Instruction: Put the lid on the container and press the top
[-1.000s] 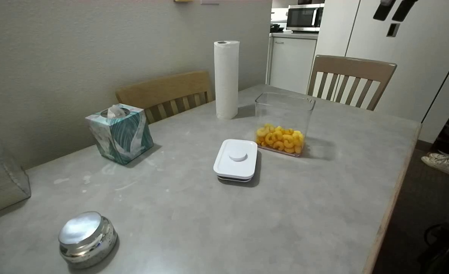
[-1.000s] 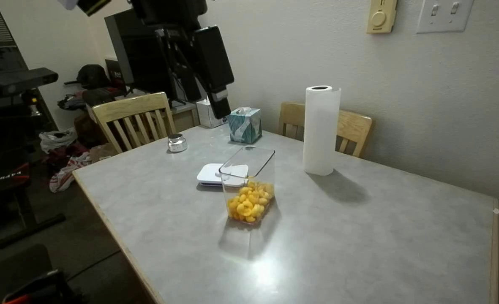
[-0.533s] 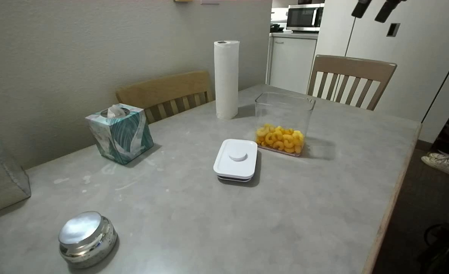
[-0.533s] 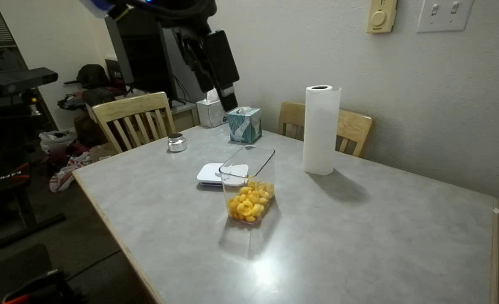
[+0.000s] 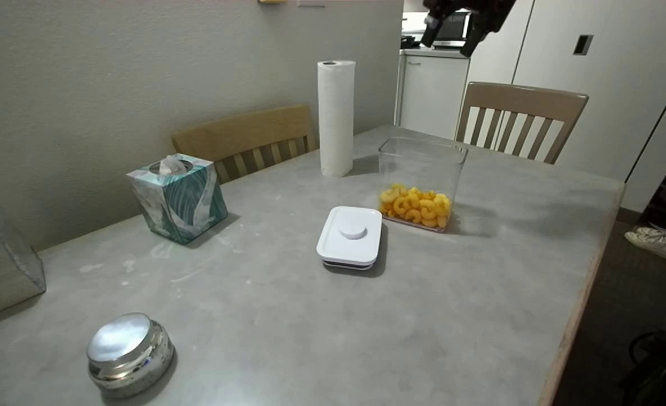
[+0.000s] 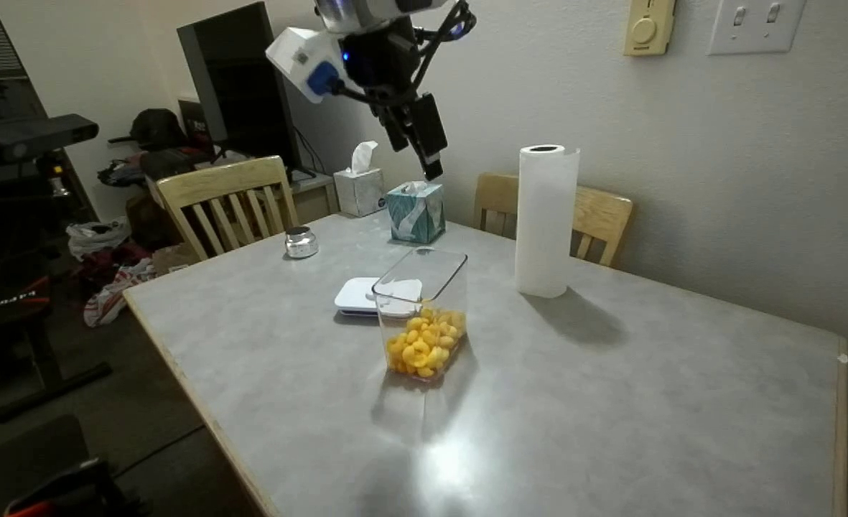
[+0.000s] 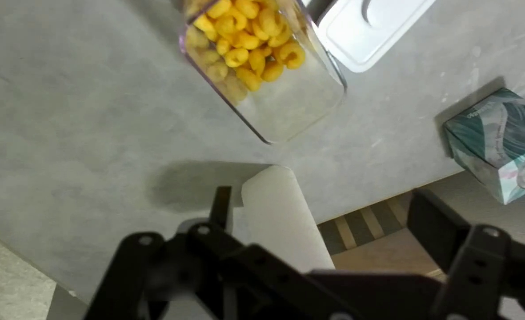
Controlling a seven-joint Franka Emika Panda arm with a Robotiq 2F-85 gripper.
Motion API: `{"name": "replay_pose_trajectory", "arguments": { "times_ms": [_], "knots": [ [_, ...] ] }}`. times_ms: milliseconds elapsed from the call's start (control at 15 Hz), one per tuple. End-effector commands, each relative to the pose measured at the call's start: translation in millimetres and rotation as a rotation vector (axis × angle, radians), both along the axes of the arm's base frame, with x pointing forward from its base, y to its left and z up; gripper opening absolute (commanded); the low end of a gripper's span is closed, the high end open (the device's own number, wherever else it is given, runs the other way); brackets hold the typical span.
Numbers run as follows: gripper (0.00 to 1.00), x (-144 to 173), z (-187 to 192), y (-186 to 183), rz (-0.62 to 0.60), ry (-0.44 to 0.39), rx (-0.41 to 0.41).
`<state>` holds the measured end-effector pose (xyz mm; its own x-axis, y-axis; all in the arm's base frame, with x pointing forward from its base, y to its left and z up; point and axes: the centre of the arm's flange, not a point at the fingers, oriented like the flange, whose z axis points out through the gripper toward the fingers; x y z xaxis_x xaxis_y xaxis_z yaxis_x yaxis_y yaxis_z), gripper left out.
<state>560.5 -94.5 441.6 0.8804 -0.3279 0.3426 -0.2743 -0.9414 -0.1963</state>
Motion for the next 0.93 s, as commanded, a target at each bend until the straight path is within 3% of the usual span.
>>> {"name": "replay_pose_trajectory", "arguments": {
  "times_ms": [0, 333, 400, 533, 867],
  "knots": [
    [1.0, 12, -4, 8, 0.011, -0.001, 0.004],
    [1.0, 28, -9, 11, 0.015, -0.002, 0.002],
    [1.0, 26, -14, 13, 0.127, 0.052, 0.018],
    [1.0, 30, -26, 18, 0.162, 0.093, 0.027],
    [1.0, 78, -33, 59, -0.171, 0.137, 0.106]
  ]
}}
